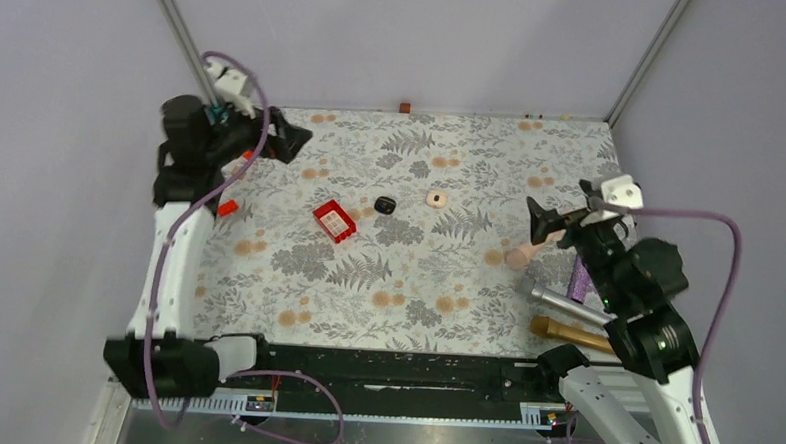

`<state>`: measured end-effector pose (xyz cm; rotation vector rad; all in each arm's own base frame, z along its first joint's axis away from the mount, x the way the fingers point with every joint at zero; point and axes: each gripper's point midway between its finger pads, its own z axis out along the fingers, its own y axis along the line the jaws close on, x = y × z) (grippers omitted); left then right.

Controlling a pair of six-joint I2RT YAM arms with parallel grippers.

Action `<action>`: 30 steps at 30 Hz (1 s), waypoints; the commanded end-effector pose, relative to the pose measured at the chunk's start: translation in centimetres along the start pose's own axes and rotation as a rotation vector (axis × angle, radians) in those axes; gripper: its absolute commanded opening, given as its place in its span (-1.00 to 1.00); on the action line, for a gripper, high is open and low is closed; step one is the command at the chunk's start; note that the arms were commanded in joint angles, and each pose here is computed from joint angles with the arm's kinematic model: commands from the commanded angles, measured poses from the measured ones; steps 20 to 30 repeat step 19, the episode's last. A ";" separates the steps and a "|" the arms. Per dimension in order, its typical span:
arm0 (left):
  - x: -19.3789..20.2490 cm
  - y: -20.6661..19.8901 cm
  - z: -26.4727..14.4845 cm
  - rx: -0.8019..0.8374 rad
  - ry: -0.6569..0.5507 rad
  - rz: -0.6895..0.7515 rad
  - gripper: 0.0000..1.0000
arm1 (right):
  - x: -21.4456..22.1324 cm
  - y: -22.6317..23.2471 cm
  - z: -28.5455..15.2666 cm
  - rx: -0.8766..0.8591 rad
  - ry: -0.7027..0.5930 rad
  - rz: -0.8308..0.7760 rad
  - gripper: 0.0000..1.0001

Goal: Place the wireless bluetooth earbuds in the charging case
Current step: Reset both arms

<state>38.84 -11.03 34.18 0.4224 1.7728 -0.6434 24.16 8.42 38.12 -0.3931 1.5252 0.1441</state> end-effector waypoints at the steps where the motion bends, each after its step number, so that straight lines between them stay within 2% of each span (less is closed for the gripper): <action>1: 2.4 1.8 -6.7 -0.125 -0.037 0.056 0.97 | 0.7 -2.7 -2.2 0.175 -0.099 0.033 0.97; 5: 6.2 5.1 -12.9 -0.407 -0.079 0.129 0.97 | 2.2 -2.9 -2.9 0.197 -0.109 0.027 0.97; 8: 9.1 5.6 -14.6 -0.507 -0.071 0.121 0.97 | 2.5 -2.3 -2.6 0.166 -0.132 0.004 0.97; 10: 10.4 5.0 -14.3 -0.474 -0.058 0.142 0.97 | 2.4 -2.4 -2.8 0.171 -0.139 0.003 0.97; 13: 10.3 4.6 -14.2 -0.458 -0.091 0.155 0.97 | 2.3 -2.7 -3.1 0.184 -0.150 -0.003 0.97; 17: 10.8 3.8 -13.4 -0.389 -0.079 0.131 0.97 | 1.6 -4.1 -3.9 0.266 -0.182 0.004 0.97; 30: 10.9 4.0 -13.3 -0.392 -0.075 0.124 0.97 | 1.3 -4.6 -4.1 0.293 -0.186 0.006 0.97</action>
